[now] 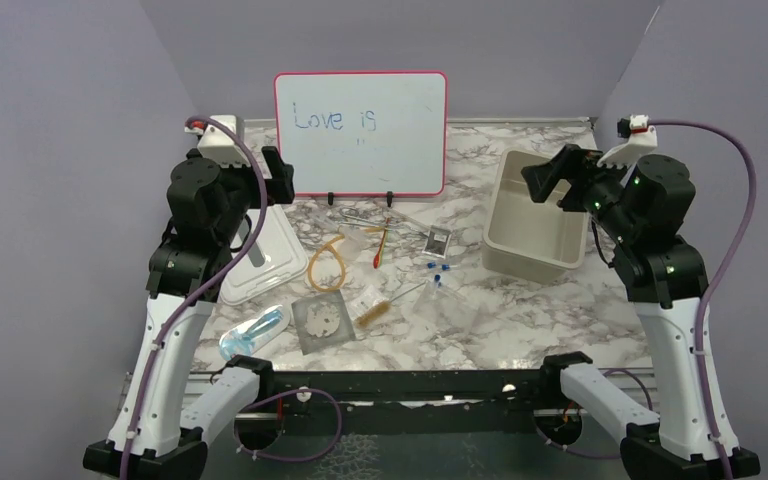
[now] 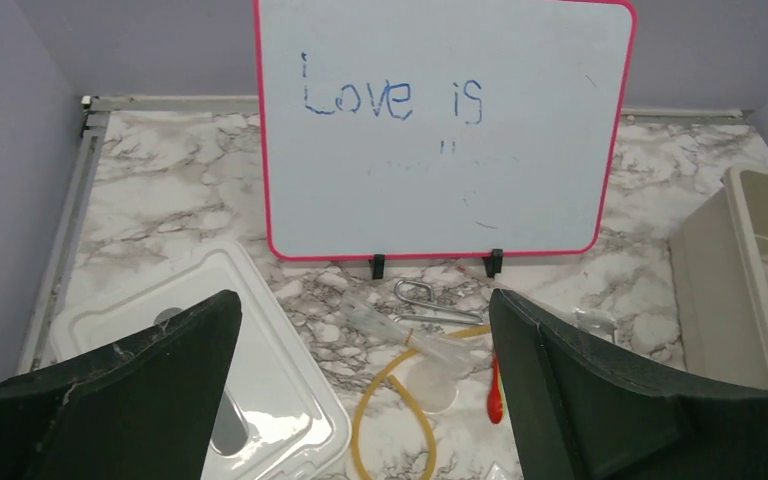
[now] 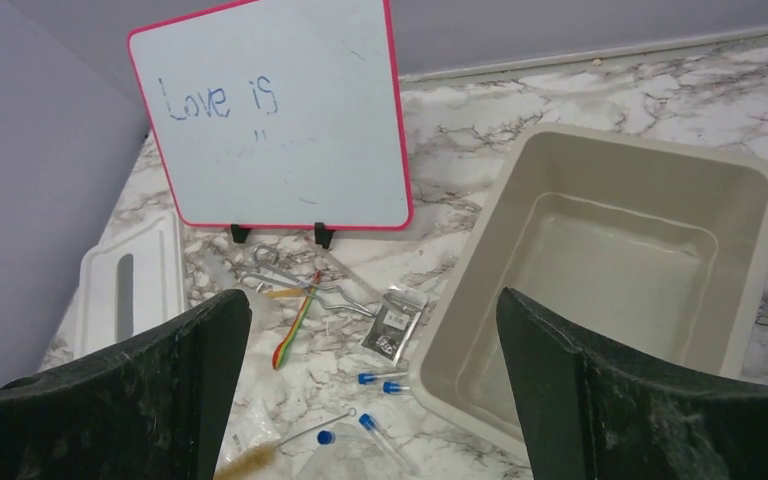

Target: Organize the chemistry lab equipment

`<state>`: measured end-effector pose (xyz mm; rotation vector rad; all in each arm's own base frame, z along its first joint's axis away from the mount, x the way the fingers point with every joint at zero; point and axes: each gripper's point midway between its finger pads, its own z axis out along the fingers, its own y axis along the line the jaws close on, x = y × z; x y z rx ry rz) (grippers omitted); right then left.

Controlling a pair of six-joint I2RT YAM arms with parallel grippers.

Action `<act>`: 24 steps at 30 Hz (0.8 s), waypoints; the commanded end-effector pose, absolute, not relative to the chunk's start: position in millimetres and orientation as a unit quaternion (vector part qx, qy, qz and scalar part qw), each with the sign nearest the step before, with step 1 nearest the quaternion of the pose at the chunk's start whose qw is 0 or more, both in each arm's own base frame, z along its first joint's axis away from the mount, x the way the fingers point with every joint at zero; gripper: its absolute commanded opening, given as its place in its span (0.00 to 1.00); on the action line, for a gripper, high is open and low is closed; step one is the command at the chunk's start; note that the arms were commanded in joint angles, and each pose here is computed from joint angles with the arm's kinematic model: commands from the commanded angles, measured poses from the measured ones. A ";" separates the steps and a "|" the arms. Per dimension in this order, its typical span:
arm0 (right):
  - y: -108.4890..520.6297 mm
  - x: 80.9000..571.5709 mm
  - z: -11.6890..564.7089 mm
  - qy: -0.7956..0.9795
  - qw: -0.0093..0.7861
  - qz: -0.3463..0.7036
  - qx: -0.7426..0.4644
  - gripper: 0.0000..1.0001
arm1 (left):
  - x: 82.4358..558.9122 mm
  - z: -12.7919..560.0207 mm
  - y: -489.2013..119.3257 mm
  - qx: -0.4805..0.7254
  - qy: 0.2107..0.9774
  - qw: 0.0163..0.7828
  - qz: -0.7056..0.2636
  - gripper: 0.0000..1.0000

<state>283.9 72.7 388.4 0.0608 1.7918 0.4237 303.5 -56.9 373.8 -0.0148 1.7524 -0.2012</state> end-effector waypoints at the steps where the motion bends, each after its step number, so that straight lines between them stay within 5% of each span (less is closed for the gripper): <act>1: 82.4 276.6 396.8 0.753 0.625 0.207 0.003 0.98 | 294.9 387.4 -80.5 0.026 0.743 0.649 -0.160 0.97; 9: 101.4 280.2 364.4 0.764 0.597 0.243 -0.030 0.99 | 284.7 361.7 -97.8 0.023 0.740 0.634 -0.224 0.99; 15: 139.5 290.3 341.7 0.767 0.545 0.326 -0.091 0.91 | 289.0 332.9 -119.6 0.030 0.731 0.618 -0.288 0.99; 24: 194.8 314.5 300.0 0.781 0.487 0.375 -0.114 0.81 | 323.7 224.1 -135.4 -0.029 0.804 0.506 -0.311 0.95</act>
